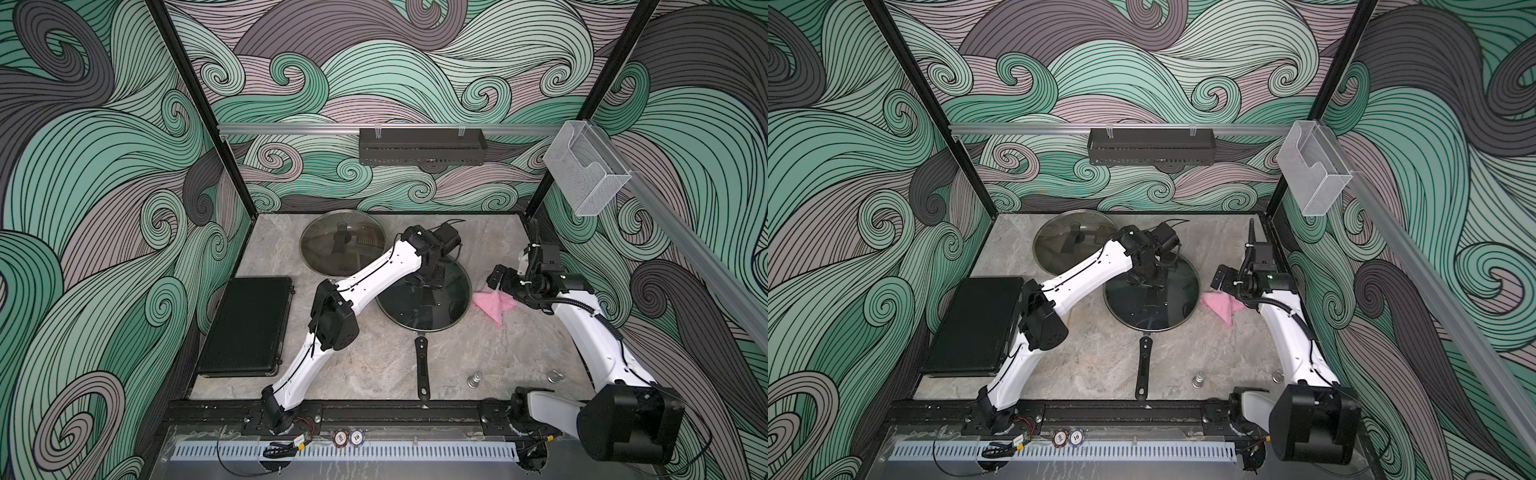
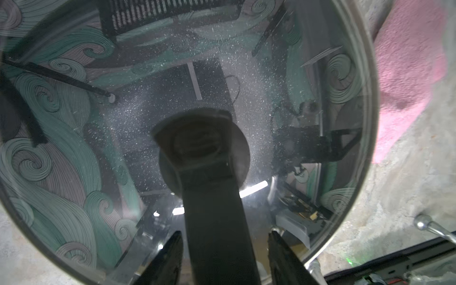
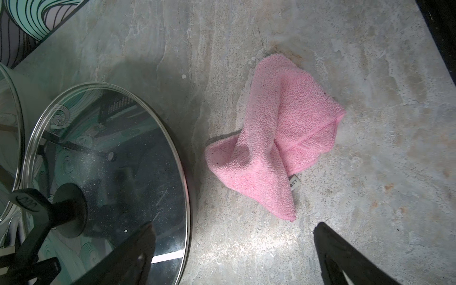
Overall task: Wipe the pot lid with a cloth
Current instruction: Pick up the pot lid from the cooking pot.
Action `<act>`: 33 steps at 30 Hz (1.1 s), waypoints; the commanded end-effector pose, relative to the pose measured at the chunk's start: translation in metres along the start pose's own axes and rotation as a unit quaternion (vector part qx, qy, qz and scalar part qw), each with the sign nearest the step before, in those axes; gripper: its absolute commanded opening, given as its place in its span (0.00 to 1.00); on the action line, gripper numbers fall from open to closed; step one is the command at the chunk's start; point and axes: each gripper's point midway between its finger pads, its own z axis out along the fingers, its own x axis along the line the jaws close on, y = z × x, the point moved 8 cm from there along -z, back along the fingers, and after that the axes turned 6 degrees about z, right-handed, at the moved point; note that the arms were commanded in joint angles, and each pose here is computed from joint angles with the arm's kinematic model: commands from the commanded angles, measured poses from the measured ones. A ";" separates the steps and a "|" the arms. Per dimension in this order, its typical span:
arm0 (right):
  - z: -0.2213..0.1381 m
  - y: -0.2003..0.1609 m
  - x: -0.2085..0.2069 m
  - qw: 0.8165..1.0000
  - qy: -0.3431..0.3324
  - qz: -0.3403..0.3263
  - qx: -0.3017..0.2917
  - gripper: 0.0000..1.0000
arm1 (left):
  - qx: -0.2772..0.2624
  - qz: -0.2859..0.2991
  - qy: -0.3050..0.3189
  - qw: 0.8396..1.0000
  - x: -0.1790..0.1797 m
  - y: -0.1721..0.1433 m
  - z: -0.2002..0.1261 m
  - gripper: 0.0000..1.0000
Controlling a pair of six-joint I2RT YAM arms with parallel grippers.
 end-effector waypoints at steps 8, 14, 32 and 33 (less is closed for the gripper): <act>0.007 -0.009 -0.013 0.999 -0.038 0.000 0.010 0.99 | 0.025 -0.007 0.032 0.999 0.004 -0.007 0.005 0.29; 0.006 -0.008 -0.013 0.999 -0.038 0.000 0.005 0.99 | 0.028 -0.006 0.041 0.999 0.006 -0.008 0.008 0.26; 0.015 -0.011 -0.019 0.999 -0.044 0.010 -0.009 0.99 | -0.138 0.006 -0.032 0.990 0.001 0.027 -0.074 0.00; 0.015 -0.010 -0.018 0.999 -0.042 0.011 -0.011 0.99 | -0.148 0.004 -0.044 0.988 0.001 0.030 -0.081 0.00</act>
